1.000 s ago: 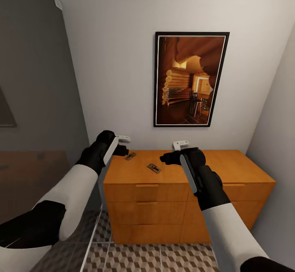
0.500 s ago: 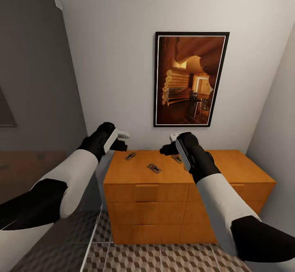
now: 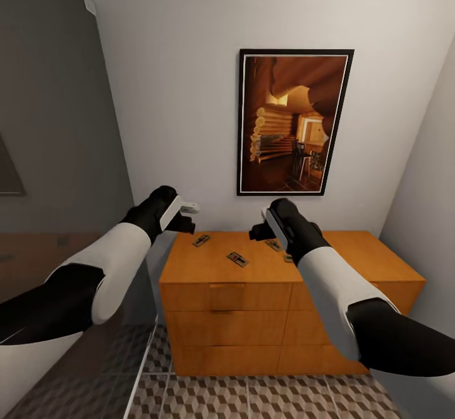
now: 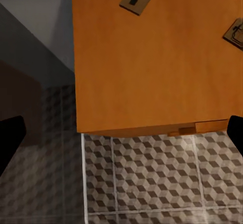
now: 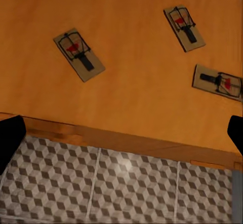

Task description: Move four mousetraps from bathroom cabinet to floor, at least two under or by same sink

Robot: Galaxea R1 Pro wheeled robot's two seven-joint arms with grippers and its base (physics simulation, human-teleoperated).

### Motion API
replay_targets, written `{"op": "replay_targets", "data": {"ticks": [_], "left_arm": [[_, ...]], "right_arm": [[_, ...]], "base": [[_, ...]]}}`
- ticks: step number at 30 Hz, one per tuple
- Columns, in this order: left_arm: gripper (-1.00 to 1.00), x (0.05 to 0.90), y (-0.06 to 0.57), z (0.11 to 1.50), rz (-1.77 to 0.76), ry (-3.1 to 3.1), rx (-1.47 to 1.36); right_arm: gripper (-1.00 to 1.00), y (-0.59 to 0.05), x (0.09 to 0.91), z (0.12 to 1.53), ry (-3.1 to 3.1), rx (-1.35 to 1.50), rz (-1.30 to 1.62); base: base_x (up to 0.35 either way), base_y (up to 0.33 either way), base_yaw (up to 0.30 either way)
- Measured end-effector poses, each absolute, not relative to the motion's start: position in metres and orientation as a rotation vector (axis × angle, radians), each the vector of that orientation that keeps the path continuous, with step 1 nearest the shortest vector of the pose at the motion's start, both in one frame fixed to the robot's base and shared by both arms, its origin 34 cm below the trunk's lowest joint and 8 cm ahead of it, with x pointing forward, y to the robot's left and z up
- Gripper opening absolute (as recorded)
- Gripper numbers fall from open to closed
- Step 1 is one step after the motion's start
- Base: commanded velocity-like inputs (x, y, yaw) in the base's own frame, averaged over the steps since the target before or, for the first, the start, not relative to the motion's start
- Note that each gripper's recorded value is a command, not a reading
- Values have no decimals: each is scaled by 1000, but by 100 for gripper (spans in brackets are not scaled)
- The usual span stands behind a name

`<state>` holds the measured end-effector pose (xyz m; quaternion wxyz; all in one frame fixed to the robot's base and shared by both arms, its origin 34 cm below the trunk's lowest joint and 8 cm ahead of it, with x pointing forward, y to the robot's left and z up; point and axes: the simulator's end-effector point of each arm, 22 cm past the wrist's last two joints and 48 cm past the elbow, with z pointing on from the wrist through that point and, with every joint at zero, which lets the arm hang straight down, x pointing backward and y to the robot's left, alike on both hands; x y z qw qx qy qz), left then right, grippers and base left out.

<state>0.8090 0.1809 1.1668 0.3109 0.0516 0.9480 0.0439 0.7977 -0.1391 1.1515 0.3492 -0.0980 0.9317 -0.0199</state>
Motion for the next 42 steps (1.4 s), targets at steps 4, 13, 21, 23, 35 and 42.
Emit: {"op": "replay_targets", "data": {"ticks": [4, 13, 21, 23, 35, 42], "left_arm": [[100, 812, 180, 1175, 110, 2484, 135], [100, 827, 174, 1228, 90, 2351, 132], [100, 835, 168, 1280, 70, 2225, 128], [100, 836, 167, 1289, 67, 2201, 127], [100, 823, 161, 1406, 23, 1903, 110], [100, 812, 160, 1431, 10, 1825, 106]], "right_arm": [[100, -142, 795, 1141, 2445, -253, -73], [100, -146, 789, 1124, 2494, -255, -98], [100, -144, 787, 1120, 2504, -260, -101], [100, -144, 787, 1120, 2505, -260, -101], [100, -143, 789, 1124, 2497, -262, -103], [100, -142, 792, 1133, 2483, -260, -103]], "base": [[0, 0, 0], [0, 0, 0], [0, 0, 0], [0, 0, 0], [0, 0, 0], [0, 0, 0]]}}
